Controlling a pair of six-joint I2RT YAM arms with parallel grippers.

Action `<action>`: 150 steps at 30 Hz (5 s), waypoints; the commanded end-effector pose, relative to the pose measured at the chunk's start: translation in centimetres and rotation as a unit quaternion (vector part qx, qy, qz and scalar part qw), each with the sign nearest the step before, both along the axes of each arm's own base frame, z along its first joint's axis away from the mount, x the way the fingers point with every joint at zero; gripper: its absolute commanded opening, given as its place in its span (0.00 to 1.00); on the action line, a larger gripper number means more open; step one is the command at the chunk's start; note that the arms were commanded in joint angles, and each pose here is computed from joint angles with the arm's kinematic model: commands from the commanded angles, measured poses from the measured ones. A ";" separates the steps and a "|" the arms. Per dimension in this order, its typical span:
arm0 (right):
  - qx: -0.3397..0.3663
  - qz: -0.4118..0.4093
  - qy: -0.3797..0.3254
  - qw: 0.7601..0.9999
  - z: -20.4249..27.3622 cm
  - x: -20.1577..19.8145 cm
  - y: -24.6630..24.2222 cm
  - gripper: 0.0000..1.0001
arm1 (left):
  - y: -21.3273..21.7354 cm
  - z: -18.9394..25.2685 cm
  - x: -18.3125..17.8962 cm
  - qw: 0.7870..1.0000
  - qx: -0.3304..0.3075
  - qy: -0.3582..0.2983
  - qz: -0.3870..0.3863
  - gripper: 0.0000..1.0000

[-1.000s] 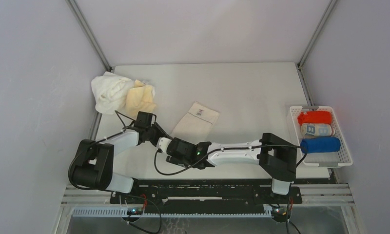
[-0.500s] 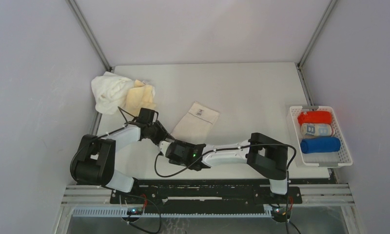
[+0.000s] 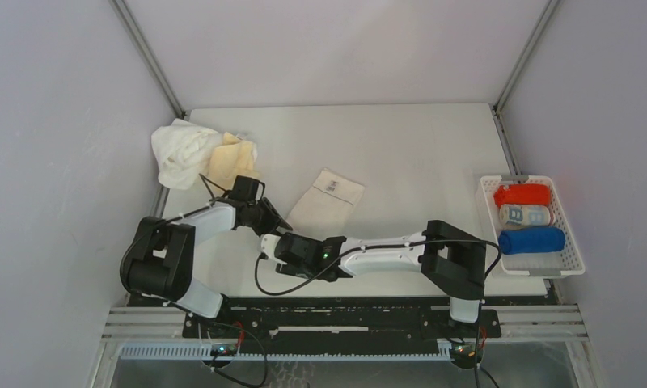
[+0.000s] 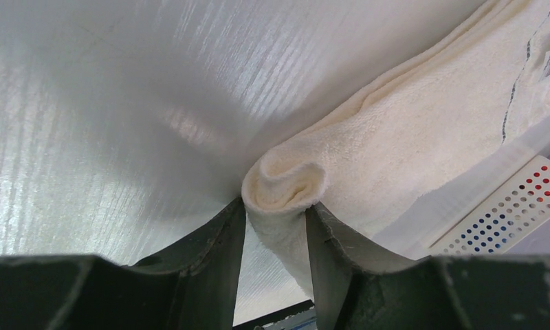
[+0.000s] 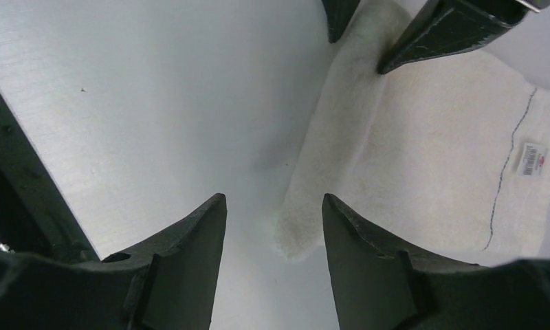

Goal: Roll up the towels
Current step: Roll the towel at the center of the board.

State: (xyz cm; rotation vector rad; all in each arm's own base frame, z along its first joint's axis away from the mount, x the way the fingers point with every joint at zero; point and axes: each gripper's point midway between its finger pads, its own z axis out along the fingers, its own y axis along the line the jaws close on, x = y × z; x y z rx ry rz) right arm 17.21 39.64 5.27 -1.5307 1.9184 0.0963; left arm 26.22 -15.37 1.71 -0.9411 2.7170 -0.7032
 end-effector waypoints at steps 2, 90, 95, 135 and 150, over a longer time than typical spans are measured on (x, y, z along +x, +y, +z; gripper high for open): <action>0.015 0.019 0.018 1.000 0.6 -0.4 1.1 0.53 | 2.3 -3.6 -3.0 0.995 0.074 0.059 -0.013 0.45; 0.092 -0.086 0.217 0.968 -0.9 2.2 -2.7 0.46 | 2.7 -3.3 -3.1 0.994 0.087 0.064 -0.017 0.45; 0.135 -0.105 0.283 0.944 -0.6 2.8 -2.8 0.38 | 2.7 -3.3 -3.1 0.994 0.087 0.065 -0.017 0.45; 0.241 -0.252 0.640 0.684 -7.1 3.0 -5.9 0.03 | -0.4 3.3 -0.8 0.970 -0.118 -0.197 0.083 0.85; 0.244 -0.283 0.656 0.656 -8.2 3.1 -7.1 0.04 | -0.8 1.8 -1.2 0.962 -0.153 -0.198 0.108 0.65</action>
